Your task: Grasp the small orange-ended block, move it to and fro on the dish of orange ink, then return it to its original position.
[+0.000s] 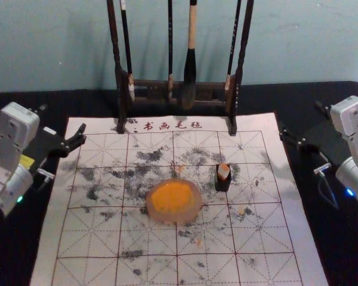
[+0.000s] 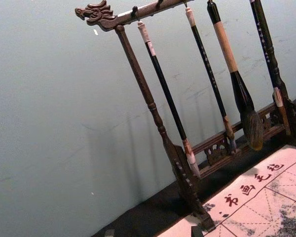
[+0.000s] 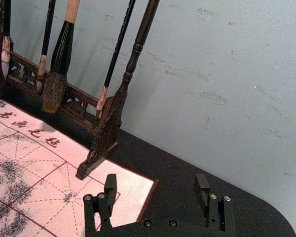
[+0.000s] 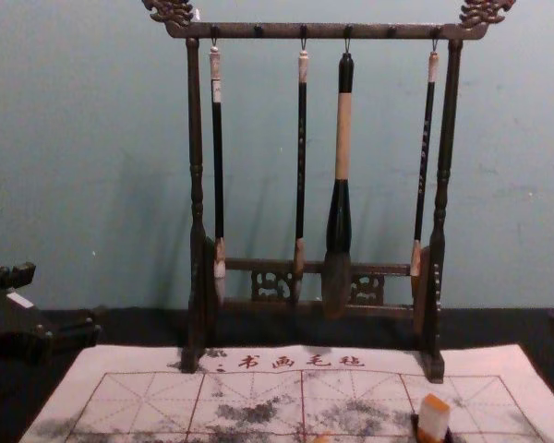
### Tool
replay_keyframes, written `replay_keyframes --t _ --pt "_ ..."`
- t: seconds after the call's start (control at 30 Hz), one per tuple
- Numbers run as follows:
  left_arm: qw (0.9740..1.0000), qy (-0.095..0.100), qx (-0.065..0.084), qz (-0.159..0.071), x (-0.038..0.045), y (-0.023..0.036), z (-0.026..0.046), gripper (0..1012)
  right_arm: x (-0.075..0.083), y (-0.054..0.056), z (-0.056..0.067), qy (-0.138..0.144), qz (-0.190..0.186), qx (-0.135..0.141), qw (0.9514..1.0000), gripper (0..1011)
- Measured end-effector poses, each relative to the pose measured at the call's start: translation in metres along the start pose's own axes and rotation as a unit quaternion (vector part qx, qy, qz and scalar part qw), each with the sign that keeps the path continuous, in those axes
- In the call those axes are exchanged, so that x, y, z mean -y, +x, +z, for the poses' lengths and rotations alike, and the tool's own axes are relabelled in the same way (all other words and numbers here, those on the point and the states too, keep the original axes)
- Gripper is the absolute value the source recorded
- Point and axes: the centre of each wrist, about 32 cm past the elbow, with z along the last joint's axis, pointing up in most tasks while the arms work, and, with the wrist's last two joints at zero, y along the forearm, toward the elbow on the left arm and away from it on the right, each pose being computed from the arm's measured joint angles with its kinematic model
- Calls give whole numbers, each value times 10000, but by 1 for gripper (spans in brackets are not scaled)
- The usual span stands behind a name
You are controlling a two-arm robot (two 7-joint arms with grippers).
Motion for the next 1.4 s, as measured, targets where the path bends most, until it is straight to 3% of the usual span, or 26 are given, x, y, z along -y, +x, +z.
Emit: replay_keyframes --t 1.4 --pt "10000 0 0 0 0 0 0 1001 0 0 0 0 0 0 10000 1000"
